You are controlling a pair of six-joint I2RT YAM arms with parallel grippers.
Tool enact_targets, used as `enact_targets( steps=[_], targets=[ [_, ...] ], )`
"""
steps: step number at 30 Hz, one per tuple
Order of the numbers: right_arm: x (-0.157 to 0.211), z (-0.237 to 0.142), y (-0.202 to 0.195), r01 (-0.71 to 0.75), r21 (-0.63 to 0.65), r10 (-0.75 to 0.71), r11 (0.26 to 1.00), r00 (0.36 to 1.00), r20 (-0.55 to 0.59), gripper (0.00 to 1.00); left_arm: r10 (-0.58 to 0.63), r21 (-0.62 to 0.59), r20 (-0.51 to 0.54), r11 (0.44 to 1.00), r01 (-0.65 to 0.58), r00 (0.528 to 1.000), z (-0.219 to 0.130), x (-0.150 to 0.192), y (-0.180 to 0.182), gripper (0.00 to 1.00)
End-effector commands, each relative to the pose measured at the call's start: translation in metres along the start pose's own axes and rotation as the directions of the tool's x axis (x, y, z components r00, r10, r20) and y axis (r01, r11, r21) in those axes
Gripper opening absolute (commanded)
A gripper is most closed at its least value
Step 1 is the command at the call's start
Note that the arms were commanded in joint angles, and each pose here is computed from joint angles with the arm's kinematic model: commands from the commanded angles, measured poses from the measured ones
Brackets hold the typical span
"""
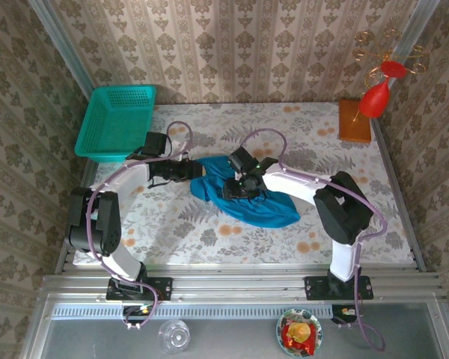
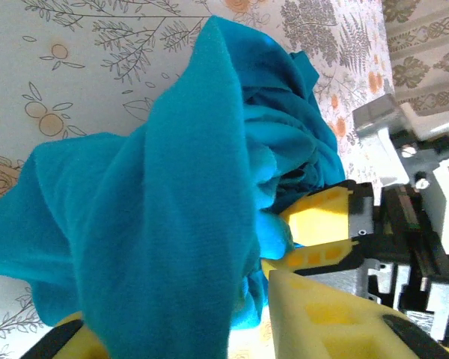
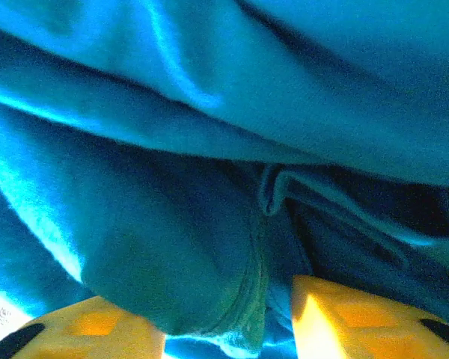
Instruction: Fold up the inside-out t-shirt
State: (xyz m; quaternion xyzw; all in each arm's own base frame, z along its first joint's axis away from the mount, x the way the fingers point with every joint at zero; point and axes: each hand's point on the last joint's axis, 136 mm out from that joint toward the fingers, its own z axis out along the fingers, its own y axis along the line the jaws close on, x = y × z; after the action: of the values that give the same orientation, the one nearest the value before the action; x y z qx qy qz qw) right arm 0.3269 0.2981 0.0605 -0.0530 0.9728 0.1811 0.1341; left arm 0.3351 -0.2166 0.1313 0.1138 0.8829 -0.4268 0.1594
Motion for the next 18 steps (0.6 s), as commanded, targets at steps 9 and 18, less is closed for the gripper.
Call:
enact_targets(
  steps=[9,18],
  targets=[
    [-0.024,-0.094,-0.004,0.057,0.068,-0.068,0.996,0.983,0.172,0.00,0.004,-0.063,0.016,0.998,-0.003,1.000,-0.001,-0.005,0.014,0.30],
    [-0.022,-0.165,-0.028,0.005,0.075,-0.025,0.997,0.961,0.275,0.00,-0.010,0.008,0.048,1.000,0.009,0.999,0.000,-0.015,0.007,0.28]
  ],
)
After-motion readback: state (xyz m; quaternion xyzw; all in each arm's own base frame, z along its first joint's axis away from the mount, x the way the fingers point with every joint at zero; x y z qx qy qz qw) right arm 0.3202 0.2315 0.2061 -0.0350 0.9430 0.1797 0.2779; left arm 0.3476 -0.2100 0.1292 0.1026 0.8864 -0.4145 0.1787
